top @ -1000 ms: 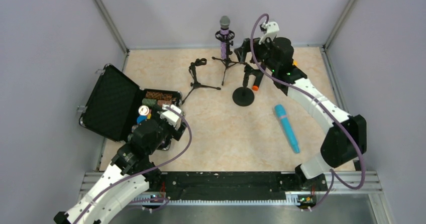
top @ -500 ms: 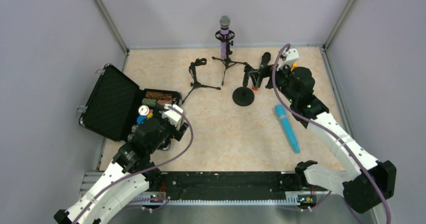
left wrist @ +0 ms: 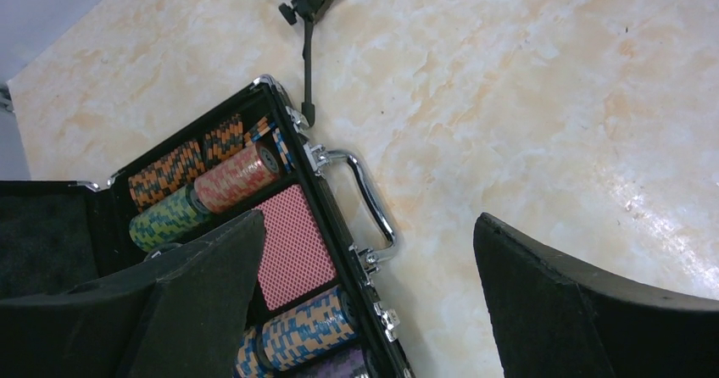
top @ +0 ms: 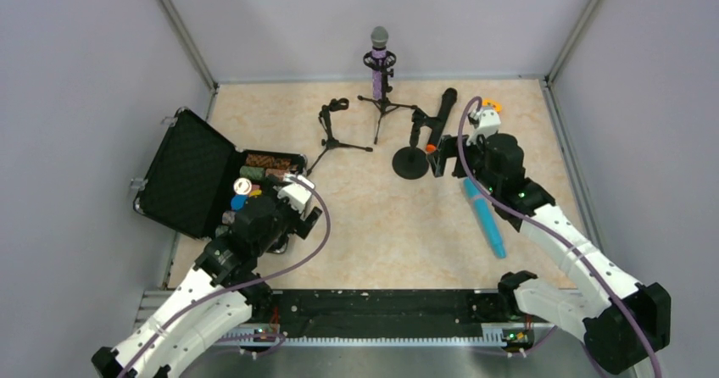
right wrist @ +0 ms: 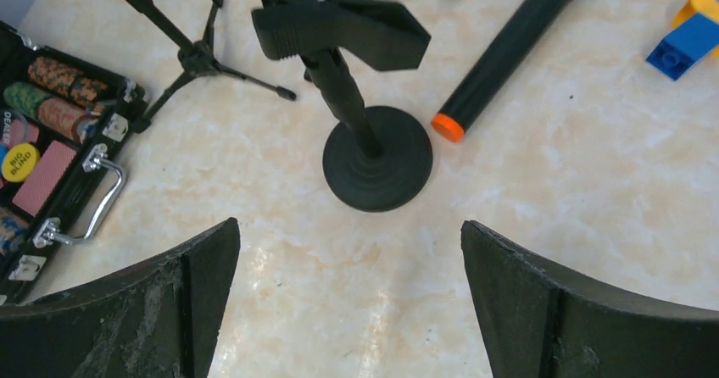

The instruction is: Attach the microphones to the stand

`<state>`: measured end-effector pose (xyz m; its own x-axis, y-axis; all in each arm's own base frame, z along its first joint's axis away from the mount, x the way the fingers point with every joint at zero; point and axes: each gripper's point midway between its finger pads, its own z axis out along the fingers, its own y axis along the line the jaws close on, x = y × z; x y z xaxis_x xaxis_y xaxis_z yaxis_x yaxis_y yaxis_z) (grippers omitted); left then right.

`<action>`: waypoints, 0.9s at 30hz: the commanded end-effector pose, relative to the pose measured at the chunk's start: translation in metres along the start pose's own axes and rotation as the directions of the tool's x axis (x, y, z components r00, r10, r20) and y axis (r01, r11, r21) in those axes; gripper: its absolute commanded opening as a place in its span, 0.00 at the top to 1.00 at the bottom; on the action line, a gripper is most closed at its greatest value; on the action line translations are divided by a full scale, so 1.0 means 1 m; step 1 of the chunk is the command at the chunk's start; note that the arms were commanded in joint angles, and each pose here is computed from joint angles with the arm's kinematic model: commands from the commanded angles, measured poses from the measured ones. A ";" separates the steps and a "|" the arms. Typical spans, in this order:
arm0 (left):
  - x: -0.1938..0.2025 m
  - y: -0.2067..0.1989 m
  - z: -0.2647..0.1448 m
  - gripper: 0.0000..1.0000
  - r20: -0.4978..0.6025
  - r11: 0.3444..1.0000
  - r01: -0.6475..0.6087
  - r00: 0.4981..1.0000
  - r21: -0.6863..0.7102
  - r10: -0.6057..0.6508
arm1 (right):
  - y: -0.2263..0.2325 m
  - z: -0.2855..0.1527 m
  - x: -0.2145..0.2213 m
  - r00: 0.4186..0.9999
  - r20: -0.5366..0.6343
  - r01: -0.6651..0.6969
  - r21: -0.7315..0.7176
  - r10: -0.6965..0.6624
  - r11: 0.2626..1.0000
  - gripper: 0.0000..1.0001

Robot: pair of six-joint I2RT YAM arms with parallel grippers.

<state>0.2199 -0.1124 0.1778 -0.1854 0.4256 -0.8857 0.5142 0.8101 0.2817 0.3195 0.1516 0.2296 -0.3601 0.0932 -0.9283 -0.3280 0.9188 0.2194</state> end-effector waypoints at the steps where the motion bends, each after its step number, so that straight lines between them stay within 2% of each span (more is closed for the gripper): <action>1: -0.019 0.001 0.002 0.03 0.007 1.000 0.015 1.000 0.015 -0.015 | 0.000 -0.005 0.020 0.997 -0.061 -0.038 -0.014 0.037 0.999 0.01; 6: -0.037 -0.013 0.005 0.01 0.015 0.992 0.079 0.997 0.099 -0.081 | -0.005 -0.005 0.043 0.991 -0.118 -0.070 0.011 0.071 0.997 0.01; 13: -0.071 -0.032 0.025 0.01 0.126 0.961 0.194 0.967 0.196 -0.221 | -0.003 -0.004 0.067 0.980 -0.172 -0.104 -0.001 0.102 0.995 0.01; 19: -0.095 -0.043 0.047 0.01 0.134 0.942 0.213 0.958 0.260 -0.254 | 0.015 -0.001 0.066 0.958 -0.229 -0.210 -0.148 0.173 0.966 0.01; 23: -0.099 -0.052 0.061 0.01 0.096 0.930 0.208 0.964 0.303 -0.246 | 0.024 -0.005 0.050 0.937 -0.225 -0.326 -0.290 0.267 0.900 0.01; 27: -0.095 -0.060 0.071 0.01 0.083 0.922 0.208 0.965 0.327 -0.247 | 0.028 -0.010 0.023 0.926 -0.174 -0.377 -0.405 0.335 0.833 0.01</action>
<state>0.2579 -0.2131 0.1902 -0.3027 0.2494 -0.9199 0.6785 0.7342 -0.0242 0.2961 0.1598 0.1738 -0.6274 0.2620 -0.7333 -0.3501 0.7462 0.5662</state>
